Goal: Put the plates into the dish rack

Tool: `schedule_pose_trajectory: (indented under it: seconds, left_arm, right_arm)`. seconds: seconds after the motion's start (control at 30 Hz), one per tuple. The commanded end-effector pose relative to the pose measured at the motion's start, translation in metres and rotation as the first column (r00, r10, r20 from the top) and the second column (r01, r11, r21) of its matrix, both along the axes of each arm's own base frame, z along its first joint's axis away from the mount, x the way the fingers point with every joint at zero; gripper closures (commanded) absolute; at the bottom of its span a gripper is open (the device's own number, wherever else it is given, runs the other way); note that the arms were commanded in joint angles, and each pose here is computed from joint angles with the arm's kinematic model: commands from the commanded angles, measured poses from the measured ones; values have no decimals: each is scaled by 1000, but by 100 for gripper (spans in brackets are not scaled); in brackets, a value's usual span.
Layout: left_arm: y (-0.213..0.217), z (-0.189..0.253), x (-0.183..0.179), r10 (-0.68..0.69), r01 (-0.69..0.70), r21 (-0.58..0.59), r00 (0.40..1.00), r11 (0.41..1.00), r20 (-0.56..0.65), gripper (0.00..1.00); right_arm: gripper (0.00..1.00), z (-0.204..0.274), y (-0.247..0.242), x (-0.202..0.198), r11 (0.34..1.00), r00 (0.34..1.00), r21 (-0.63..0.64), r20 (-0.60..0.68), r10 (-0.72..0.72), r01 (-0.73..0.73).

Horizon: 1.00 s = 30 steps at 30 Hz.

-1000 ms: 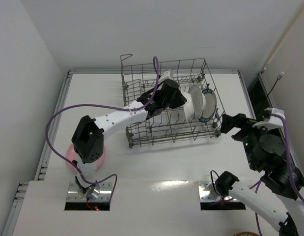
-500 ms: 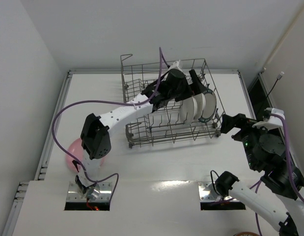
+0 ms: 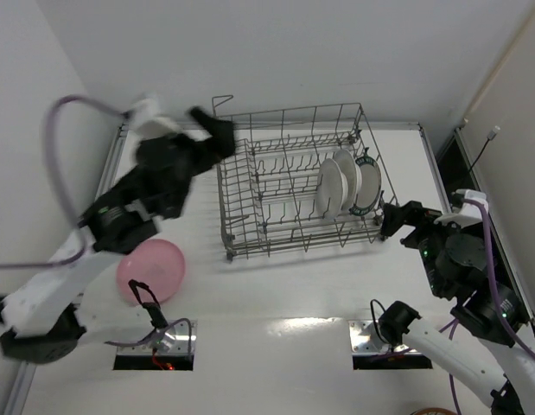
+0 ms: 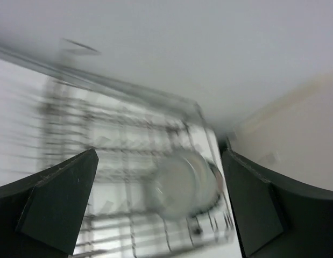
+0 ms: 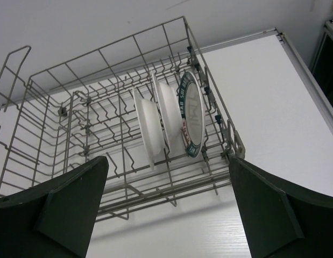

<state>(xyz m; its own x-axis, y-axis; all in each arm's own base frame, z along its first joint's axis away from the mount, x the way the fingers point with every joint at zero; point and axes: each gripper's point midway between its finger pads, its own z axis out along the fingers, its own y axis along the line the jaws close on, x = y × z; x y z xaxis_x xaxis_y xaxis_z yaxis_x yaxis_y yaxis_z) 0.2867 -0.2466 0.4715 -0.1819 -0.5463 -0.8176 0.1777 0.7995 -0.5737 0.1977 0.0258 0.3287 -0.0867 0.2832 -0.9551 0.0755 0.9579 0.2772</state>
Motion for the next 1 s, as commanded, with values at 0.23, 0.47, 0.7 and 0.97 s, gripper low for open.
schedule_pose_trajectory:
  seconds: [0.23,0.47,0.7,0.97]
  left_arm:
    - [162,-192,-33,521,-417,322,756,850,-397,0]
    - [194,-277,-43,618,-467,407,547,785,-565,0]
    - [192,-327,-49,560,-441,370,464,818,-686,0]
    - [208,-394,-64,525,-387,405,285,828,-802,0]
  right_arm:
    - [6,-7,37,18,993,993,-12,-18,119,-120]
    - [6,-4,26,12,995,996,-19,-9,94,-94]
    - [6,-1,14,6,998,998,-18,1,59,-59]
    - [5,-1,14,6,998,998,-18,1,59,-59]
